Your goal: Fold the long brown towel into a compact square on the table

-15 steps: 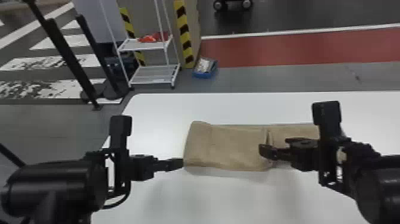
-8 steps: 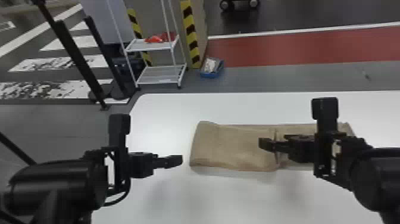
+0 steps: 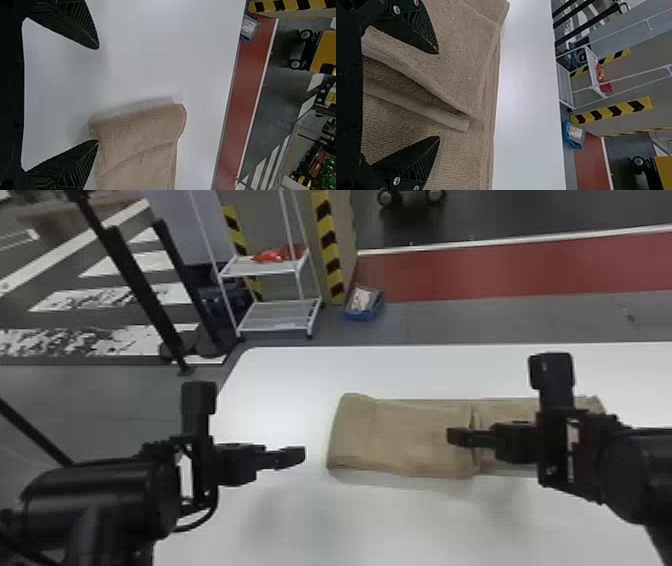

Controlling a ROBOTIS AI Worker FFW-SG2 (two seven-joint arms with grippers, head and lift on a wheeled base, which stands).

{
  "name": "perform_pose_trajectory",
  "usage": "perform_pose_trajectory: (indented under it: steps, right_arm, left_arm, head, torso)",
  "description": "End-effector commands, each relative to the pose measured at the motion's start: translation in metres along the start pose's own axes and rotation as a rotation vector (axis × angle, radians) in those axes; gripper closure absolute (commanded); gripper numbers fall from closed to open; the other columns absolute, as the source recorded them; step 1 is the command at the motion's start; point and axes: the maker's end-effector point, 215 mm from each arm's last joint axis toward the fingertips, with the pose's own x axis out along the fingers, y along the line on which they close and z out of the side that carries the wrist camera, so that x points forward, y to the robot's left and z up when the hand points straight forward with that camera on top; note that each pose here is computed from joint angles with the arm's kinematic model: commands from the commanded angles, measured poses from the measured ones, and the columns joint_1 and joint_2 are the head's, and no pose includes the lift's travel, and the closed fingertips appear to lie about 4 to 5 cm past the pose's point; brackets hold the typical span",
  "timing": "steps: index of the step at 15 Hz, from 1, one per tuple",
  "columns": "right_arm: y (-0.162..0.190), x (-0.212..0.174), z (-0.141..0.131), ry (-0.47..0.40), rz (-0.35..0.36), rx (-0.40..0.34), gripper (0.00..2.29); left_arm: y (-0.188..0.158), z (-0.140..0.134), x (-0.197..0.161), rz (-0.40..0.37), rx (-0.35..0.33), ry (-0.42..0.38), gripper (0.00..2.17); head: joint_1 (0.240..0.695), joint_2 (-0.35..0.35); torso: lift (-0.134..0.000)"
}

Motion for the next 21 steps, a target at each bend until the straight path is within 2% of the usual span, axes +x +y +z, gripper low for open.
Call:
perform_pose_trajectory:
  steps: [1, 8, 16, 18, 21]
  right_arm:
    - [0.003, 0.005, -0.014, 0.038, 0.005, 0.018, 0.13]
    - [0.035, 0.013, -0.001, -0.016, 0.087, -0.014, 0.14]
    - [0.043, 0.023, 0.000, -0.005, 0.102, -0.028, 0.22]
    - [0.042, 0.023, 0.000, -0.004, 0.100, -0.031, 0.36]
    - [0.043, 0.022, -0.001, -0.005, 0.111, -0.026, 0.85]
  left_arm:
    - [0.005, 0.000, -0.001, 0.005, -0.001, -0.001, 0.04]
    - [0.013, 0.002, -0.007, 0.005, -0.009, -0.023, 0.04]
    - [0.021, 0.002, -0.008, 0.013, -0.013, -0.029, 0.04]
    - [0.024, 0.003, -0.008, 0.017, -0.011, -0.031, 0.04]
    - [0.025, 0.002, -0.007, 0.017, -0.011, -0.030, 0.04]
  head:
    - [0.695, 0.273]
    - [0.695, 0.305]
    - [0.695, 0.339]
    - [0.695, 0.339]
    - [0.695, 0.342]
  torso:
    - [-0.123]
    - [-0.123]
    - [-0.123]
    - [-0.123]
    - [-0.123]
